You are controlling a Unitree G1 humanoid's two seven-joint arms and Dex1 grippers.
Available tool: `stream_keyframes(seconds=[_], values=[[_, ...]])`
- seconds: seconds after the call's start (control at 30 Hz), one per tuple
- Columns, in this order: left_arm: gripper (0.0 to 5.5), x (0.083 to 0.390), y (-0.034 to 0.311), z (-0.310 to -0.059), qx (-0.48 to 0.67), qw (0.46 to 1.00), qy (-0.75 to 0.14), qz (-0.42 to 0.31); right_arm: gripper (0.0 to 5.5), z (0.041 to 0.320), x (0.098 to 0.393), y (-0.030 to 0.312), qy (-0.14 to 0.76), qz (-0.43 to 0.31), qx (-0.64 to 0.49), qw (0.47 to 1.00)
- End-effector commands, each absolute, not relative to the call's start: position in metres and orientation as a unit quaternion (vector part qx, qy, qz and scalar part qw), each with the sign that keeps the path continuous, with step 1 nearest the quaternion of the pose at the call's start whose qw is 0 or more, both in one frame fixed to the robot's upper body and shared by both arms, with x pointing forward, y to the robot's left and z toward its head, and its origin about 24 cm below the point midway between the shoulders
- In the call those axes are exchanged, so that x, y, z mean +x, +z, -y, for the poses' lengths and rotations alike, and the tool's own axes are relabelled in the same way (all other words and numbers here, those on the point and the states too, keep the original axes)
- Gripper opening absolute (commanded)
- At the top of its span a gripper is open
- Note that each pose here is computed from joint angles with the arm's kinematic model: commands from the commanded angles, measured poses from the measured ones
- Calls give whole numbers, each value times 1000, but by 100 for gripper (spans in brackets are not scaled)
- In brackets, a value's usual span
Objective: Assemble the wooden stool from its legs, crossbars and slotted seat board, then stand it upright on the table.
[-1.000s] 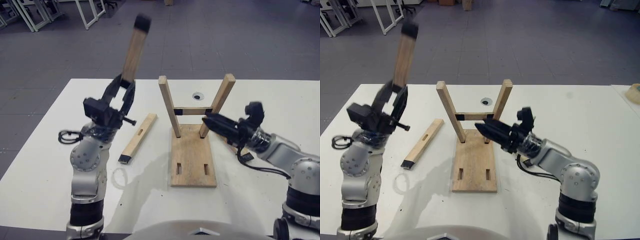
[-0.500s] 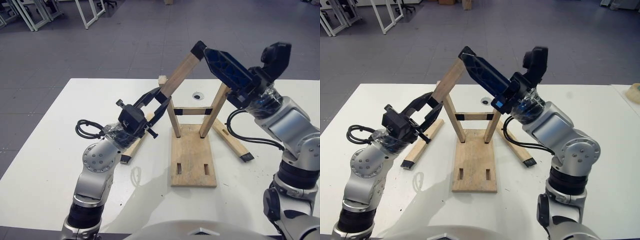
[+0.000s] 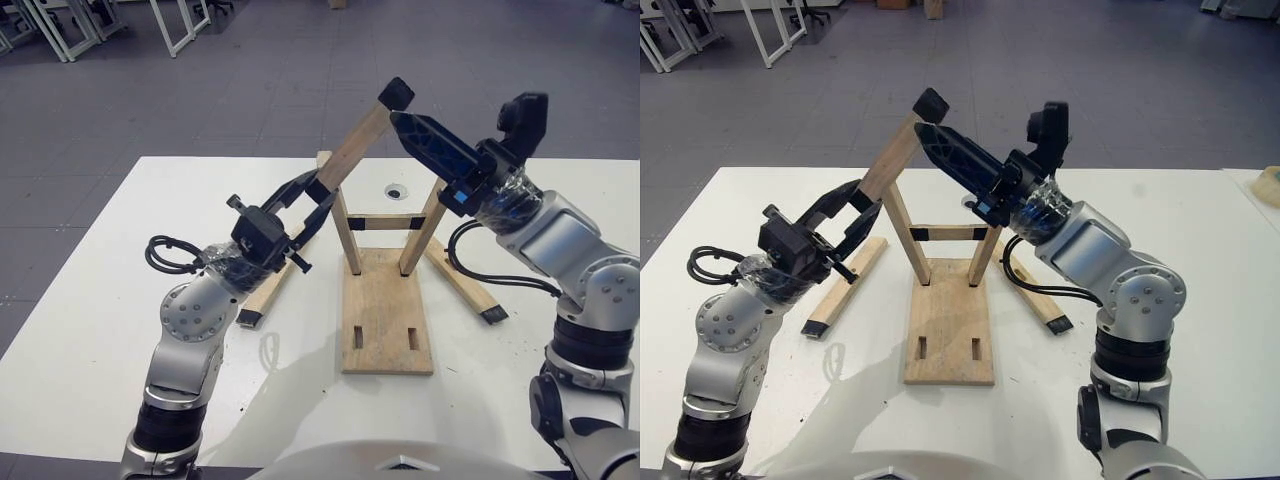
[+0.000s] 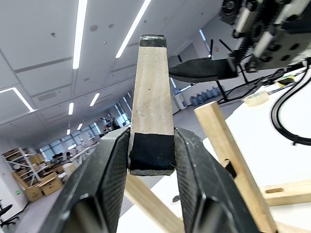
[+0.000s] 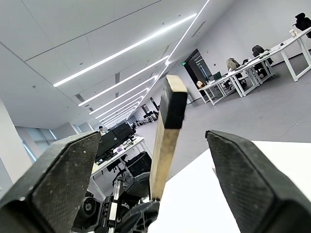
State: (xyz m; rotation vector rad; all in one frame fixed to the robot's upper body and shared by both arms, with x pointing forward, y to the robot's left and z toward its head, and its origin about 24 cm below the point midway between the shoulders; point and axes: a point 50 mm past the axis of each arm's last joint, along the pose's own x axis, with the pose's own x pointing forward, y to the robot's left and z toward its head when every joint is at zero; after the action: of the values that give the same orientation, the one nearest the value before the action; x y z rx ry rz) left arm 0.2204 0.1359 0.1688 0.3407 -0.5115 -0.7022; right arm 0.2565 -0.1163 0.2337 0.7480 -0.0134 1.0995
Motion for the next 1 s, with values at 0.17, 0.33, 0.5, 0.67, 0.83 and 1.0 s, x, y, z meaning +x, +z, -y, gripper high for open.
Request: stream_keyframes(seconds=[0.17,0.33,0.5,0.67,0.83,1.0], values=[[132,218,164,-134,175,884,-363,236,315,109,258,244,528,15,350,774],[132,222,167,-138,193,882,-351,249,216,108,256,245,540,7,348,767],[132,223,166,-136,198,879,-353,252,119,112,255,243,547,4,347,762],[132,223,167,-135,197,876,-356,257,49,115,256,239,539,-1,316,781],[171,223,168,-135,204,877,-350,258,43,121,262,237,518,-2,311,797],[245,217,146,-144,219,888,-342,217,43,133,262,237,500,0,334,799]])
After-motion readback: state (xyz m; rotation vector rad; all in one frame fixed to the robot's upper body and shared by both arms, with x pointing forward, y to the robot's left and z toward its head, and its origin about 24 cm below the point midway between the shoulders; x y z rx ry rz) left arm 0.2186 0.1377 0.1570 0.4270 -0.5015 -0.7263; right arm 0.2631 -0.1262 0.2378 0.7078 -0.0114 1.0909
